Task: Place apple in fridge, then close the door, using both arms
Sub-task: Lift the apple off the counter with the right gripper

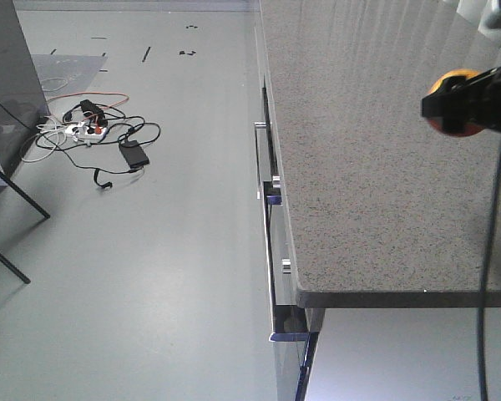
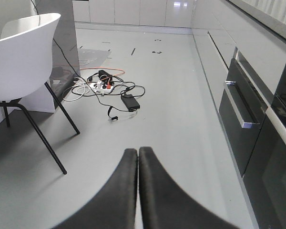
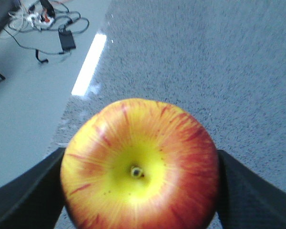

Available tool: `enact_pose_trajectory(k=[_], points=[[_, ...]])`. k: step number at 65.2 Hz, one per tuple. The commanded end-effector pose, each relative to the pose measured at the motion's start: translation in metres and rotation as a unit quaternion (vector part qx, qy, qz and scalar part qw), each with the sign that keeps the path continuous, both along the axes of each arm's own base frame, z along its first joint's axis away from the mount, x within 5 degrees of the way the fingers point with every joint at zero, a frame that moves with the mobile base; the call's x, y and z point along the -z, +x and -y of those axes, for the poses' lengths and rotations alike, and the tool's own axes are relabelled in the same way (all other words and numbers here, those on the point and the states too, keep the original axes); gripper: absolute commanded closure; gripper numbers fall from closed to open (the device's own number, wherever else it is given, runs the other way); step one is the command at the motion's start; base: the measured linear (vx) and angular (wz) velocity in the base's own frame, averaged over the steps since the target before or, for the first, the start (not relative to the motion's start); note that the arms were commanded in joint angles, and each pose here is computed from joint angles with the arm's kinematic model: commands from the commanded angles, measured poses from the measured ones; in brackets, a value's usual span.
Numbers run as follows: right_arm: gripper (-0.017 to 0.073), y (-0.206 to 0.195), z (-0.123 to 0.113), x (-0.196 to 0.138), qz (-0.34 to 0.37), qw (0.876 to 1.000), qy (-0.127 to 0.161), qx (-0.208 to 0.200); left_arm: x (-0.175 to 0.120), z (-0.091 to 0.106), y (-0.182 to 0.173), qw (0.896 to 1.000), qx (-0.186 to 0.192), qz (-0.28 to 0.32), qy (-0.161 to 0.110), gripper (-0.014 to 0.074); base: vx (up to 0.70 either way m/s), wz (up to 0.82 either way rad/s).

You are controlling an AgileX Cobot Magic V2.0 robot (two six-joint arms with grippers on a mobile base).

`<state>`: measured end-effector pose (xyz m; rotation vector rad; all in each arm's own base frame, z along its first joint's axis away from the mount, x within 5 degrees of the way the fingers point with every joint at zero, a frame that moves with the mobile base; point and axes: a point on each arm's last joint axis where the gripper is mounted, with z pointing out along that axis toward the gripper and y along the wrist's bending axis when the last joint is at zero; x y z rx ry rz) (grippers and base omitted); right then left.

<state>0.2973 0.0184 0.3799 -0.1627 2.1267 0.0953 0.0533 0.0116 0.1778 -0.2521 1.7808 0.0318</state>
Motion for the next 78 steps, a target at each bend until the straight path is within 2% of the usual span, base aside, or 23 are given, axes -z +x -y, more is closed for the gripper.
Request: enact_pose_trajectory(k=[1,17,78], points=[[0.0391,-0.022,0.003,-0.039,0.081,0.997,0.001,0.007,-0.001,0.002,0.001,0.999,0.01,0.031,0.002,0.0601,0.0,0.0],[0.0391,-0.042,0.003,-0.056,0.111,0.994,0.002,0.007,-0.001,0.002,0.001,0.999,0.01,0.031,0.002,0.0601,0.0,0.0],[0.0391,-0.042,0.003,-0.056,0.109,0.994,0.002,0.006,-0.001,0.002,0.001,0.999,0.01,0.031,0.002,0.0601,0.0,0.0]])
